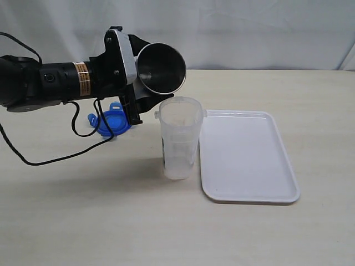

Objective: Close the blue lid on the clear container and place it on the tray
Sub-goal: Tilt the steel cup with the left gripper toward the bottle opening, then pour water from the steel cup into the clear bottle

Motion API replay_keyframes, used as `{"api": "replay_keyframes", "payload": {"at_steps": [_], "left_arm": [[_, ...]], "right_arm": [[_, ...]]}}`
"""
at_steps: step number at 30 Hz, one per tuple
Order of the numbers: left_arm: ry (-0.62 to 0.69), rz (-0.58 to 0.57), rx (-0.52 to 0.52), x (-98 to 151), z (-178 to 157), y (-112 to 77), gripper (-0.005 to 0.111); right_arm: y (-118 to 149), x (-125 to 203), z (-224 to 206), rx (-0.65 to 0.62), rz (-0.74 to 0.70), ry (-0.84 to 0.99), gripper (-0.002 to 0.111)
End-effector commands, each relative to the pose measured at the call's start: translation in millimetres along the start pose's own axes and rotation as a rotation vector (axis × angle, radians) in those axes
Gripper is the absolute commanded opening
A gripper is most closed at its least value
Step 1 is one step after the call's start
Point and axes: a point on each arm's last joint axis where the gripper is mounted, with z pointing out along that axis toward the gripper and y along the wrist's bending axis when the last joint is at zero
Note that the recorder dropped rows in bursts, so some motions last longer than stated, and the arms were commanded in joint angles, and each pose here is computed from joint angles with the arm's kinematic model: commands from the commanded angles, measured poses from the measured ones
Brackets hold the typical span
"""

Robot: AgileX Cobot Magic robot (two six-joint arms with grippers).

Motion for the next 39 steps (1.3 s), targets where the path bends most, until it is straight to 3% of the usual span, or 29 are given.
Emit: {"api": "replay_keyframes", "payload": {"at_steps": [1, 39], "left_arm": [[-0.061, 0.025, -0.042, -10.9, -0.9, 8.9, 0.000], [-0.039, 0.152, -0.049, -9.2, -0.8, 9.4, 0.000]], "right_arm": [[-0.2, 0.3, 0.0, 0.004, 0.003, -0.008, 0.004], [-0.2, 0.3, 0.0, 0.004, 0.003, -0.008, 0.004]]}}
